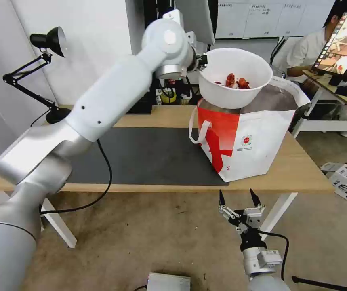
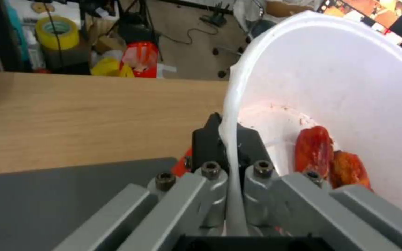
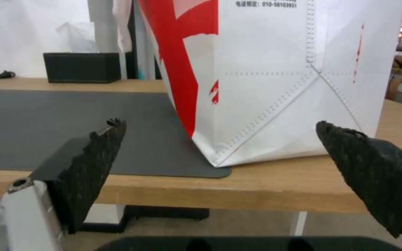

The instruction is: Pick up the trash from the table and place it into the takeout bag.

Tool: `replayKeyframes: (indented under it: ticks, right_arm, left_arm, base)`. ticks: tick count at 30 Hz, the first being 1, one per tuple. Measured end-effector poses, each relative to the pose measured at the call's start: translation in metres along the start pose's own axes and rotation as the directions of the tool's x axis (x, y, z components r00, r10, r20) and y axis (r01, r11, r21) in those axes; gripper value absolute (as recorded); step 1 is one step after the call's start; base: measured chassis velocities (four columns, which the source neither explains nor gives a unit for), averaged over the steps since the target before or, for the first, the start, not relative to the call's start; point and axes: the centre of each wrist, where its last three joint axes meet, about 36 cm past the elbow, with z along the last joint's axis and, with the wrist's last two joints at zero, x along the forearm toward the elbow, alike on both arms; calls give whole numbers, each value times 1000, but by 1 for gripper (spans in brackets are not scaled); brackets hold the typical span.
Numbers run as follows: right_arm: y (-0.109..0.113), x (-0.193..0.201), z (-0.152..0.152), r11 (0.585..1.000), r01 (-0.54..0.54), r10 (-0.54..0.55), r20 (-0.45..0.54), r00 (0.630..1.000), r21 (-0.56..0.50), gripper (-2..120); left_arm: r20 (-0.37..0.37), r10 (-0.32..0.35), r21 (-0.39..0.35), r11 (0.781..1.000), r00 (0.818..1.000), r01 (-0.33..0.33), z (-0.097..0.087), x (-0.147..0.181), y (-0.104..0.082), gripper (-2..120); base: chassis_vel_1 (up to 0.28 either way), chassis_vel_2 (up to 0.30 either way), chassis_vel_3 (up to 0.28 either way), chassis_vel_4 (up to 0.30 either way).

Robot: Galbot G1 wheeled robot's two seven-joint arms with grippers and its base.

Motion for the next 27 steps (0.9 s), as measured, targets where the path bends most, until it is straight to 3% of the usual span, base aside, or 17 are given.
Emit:
replayKeyframes:
  ticks: [14, 20, 27]
  right_arm:
    - [-4, -2, -2, 1000, -18, 18, 6, 1000, -6, 100]
    - [-3, -2, -2, 1000, -22, 22, 7, 1000, -11, 100]
    - [-3, -2, -1, 1000, -23, 23, 4, 1000, -12, 100]
  left_arm:
    - [-47, 24, -42, 999, 999, -26, 32, -41, -50, 0]
    - [-74, 17, -60, 998, 997, -21, 50, -50, -53, 0]
    - [-95, -14, -68, 998, 995, 8, 62, -60, -43, 0]
  base:
    - [0, 0, 0, 0]
    - [0, 0, 0, 0]
    - [0, 0, 0, 0]
